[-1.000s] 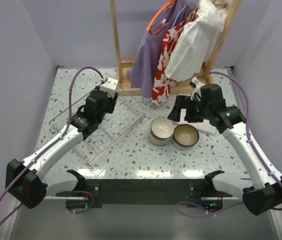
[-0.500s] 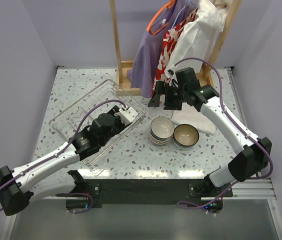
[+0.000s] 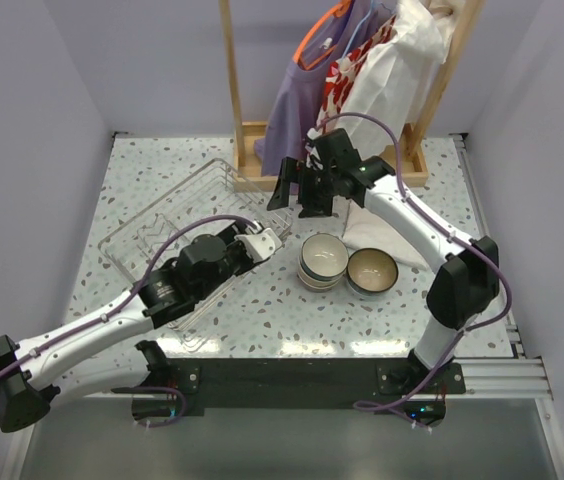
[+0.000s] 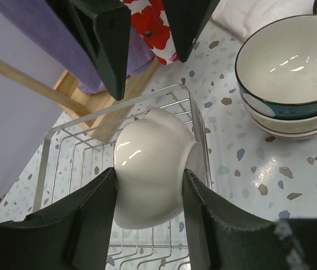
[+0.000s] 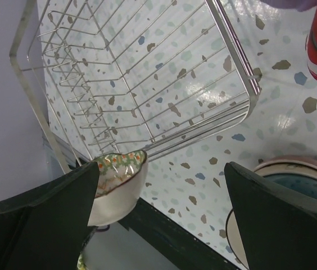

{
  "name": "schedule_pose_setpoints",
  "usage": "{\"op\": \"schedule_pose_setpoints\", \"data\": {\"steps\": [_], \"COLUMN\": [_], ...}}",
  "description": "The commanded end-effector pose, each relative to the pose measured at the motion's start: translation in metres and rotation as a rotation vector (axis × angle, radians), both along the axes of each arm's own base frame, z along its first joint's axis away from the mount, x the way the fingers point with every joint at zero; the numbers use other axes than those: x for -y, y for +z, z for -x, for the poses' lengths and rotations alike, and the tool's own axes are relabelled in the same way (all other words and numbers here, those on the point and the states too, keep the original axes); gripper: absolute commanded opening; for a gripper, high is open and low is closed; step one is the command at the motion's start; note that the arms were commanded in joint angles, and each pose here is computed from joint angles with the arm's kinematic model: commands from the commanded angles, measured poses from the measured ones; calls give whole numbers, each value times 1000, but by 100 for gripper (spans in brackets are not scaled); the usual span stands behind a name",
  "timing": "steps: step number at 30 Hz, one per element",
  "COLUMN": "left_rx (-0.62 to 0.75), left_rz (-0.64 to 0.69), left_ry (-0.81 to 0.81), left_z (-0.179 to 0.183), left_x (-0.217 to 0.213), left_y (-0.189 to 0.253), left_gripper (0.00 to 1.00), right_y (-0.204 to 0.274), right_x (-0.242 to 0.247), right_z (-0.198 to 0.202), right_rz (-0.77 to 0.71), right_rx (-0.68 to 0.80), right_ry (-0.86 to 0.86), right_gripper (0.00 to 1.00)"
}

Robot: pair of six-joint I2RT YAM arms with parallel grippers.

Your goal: Unload the bowls from the dish rack

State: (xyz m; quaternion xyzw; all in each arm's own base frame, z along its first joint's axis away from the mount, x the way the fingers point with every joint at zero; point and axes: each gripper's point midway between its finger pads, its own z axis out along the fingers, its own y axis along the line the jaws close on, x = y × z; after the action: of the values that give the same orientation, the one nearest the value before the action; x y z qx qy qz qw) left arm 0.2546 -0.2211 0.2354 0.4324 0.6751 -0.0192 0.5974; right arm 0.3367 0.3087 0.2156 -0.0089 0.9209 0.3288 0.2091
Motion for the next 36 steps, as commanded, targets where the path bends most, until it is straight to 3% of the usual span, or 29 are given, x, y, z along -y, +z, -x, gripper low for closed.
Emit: {"op": "schedule_pose_setpoints", "data": {"steps": [1, 10, 18, 30, 36], "left_rx": [76, 94, 97, 123, 121], "left_rz": [40, 14, -10, 4, -19], "left_ry": [-45, -48, -52, -8, 12], "left_z": [0, -1, 1, 2, 3], "left_x": [11, 12, 8, -6, -13], "left_y": [24, 22, 17, 28, 22], "left_gripper": [11, 12, 12, 12, 13], "right_y": [20, -9, -24, -43, -38], "right_x": [-25, -46, -41, -37, -41], "right_z": [0, 36, 51, 56, 54], "right_rz": [-71, 5, 63, 122, 111], "right_rx": [25, -61, -100, -137, -133], "right_ry": [55, 216, 274, 316, 326], "right_gripper": [97, 87, 57, 34, 14]}}
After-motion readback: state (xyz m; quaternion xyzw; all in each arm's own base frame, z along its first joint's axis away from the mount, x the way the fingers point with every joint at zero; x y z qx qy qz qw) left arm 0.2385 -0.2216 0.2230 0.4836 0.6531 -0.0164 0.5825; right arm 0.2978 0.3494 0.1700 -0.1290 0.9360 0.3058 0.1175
